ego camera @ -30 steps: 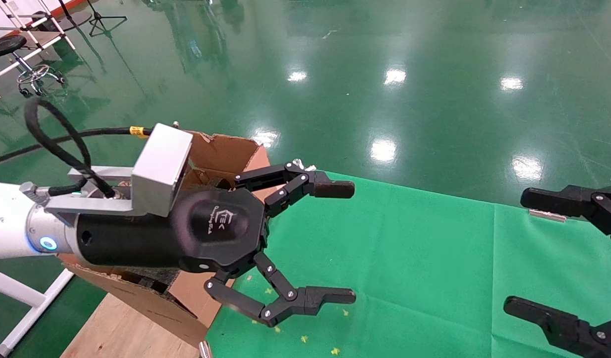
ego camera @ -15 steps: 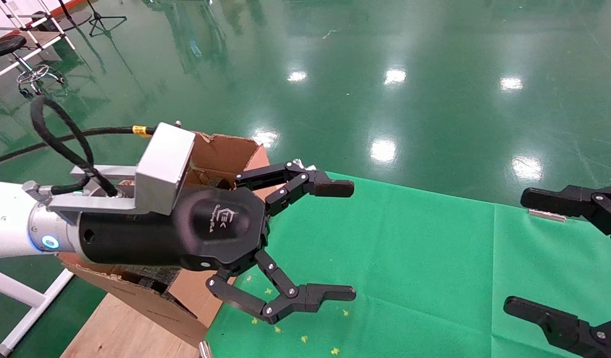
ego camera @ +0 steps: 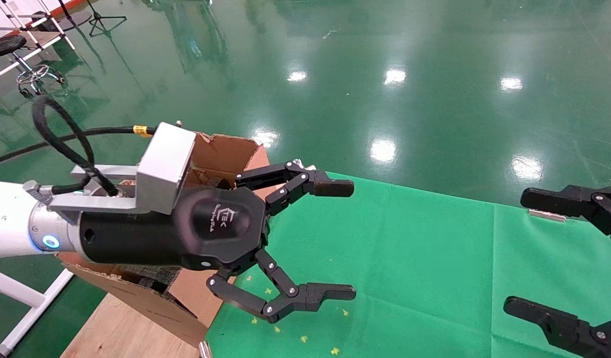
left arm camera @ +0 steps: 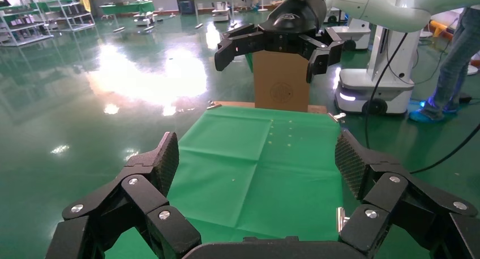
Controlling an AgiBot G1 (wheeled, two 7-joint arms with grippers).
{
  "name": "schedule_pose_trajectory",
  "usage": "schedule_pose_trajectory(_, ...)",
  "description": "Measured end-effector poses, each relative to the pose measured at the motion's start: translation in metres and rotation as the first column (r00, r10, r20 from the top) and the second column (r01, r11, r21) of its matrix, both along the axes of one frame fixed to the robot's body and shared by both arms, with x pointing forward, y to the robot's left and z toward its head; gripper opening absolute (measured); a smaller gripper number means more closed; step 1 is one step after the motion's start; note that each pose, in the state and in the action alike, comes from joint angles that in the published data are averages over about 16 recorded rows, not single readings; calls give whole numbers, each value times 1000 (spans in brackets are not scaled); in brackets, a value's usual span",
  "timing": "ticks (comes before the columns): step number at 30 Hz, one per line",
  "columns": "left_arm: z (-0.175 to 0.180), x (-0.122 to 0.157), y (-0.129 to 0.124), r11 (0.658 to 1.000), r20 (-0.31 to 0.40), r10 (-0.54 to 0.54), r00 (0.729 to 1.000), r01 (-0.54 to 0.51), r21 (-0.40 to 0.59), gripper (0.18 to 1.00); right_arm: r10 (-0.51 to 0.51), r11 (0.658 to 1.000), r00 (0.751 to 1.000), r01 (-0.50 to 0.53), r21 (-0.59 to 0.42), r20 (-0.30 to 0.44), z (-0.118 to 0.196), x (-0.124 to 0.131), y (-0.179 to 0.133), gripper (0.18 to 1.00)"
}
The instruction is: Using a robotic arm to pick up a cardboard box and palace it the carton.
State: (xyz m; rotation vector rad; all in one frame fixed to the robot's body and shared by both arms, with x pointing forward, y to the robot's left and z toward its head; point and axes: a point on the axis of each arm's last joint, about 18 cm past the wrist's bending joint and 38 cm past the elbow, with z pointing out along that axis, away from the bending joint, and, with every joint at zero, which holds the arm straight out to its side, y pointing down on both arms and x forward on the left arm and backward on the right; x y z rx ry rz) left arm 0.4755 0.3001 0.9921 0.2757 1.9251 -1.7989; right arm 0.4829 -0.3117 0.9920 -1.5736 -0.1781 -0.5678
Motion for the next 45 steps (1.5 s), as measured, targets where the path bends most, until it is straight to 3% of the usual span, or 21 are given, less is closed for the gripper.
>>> schedule_pose_trajectory(45,0,0,0,1000,0,1,1000,-1,1,1000,0,1000,1000,0,0,0,0,0,0,1001)
